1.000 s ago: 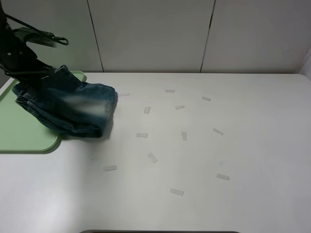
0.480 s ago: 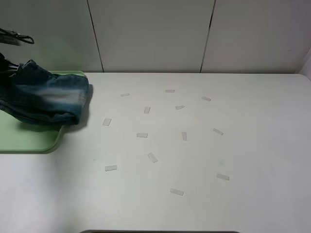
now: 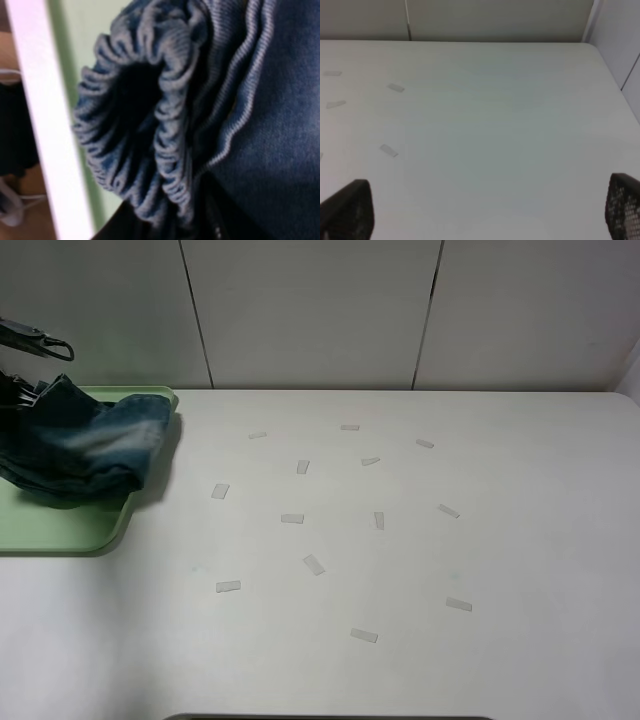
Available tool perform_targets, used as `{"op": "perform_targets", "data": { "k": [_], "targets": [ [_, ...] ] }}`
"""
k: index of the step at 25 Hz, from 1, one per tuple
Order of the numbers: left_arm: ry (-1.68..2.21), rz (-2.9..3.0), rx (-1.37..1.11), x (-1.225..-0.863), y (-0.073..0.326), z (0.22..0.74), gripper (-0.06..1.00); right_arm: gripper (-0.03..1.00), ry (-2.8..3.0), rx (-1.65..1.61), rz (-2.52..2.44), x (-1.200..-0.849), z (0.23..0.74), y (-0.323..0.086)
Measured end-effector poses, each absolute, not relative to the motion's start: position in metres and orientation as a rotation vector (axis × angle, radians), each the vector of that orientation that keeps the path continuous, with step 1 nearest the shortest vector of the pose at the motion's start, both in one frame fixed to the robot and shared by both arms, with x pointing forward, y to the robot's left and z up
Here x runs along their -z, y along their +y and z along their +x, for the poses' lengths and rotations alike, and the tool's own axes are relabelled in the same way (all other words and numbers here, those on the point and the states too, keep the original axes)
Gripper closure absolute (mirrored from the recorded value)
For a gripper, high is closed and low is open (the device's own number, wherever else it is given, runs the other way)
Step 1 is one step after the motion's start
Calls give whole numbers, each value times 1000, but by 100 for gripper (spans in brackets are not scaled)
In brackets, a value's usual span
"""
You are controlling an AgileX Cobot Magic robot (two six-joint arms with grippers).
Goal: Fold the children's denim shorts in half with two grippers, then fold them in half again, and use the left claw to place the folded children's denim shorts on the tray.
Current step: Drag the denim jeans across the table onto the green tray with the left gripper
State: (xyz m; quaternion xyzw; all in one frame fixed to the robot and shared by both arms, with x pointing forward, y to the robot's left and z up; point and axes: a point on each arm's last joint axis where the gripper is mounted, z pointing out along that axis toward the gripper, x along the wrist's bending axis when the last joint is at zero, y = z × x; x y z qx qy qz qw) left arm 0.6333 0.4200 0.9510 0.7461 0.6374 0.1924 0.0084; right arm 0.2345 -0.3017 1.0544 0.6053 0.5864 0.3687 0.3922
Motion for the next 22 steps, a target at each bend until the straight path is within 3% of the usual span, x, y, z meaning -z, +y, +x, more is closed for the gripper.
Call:
{"op": "perform_targets", "data": {
  "k": [22],
  "targets": [
    [1875, 2437, -781, -955, 428, 639, 76, 27, 1488, -937, 1536, -1054, 235, -302]
  ]
}}
